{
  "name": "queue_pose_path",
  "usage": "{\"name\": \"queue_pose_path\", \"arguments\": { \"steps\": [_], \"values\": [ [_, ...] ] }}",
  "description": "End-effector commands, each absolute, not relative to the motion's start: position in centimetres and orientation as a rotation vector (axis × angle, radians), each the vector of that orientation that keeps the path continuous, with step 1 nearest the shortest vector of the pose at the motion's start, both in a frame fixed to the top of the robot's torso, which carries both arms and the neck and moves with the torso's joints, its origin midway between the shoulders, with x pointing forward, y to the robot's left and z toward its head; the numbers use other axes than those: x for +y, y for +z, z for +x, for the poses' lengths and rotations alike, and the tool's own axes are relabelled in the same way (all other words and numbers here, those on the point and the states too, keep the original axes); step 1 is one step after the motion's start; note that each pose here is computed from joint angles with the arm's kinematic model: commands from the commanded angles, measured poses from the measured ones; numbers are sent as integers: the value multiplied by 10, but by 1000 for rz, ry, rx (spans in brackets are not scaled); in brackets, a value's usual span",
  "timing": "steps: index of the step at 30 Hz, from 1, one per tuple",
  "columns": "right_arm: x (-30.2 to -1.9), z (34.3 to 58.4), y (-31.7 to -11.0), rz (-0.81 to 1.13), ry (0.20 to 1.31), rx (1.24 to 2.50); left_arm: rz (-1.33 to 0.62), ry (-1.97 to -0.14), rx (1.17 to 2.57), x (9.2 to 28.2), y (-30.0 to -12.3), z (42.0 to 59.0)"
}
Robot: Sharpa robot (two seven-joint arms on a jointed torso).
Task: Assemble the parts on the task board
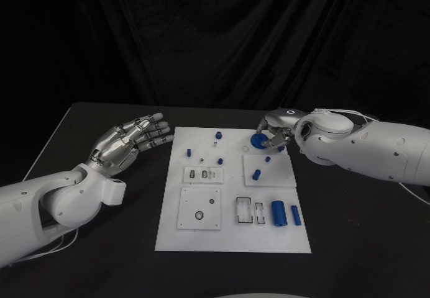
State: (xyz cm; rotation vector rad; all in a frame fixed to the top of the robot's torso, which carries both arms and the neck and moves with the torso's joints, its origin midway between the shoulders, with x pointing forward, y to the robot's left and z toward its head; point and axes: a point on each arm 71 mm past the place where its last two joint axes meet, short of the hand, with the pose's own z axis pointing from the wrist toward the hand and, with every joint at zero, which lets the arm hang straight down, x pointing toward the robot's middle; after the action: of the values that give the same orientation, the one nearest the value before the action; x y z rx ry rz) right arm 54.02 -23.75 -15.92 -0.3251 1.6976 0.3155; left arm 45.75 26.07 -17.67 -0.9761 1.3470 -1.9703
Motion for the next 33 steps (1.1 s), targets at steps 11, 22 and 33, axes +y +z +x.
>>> {"name": "queue_pose_path", "arguments": {
  "steps": [11,22,33],
  "values": [
    [-236,537,-169,-396,287,1679,-927,-2045,1222,262,-170,456],
    [-225,527,-138,-395,358,1580,-929,-2039,1224,263,-170,456],
    [-185,519,-119,-473,444,1561,-929,-2048,1235,259,-171,456]
  ]
}}
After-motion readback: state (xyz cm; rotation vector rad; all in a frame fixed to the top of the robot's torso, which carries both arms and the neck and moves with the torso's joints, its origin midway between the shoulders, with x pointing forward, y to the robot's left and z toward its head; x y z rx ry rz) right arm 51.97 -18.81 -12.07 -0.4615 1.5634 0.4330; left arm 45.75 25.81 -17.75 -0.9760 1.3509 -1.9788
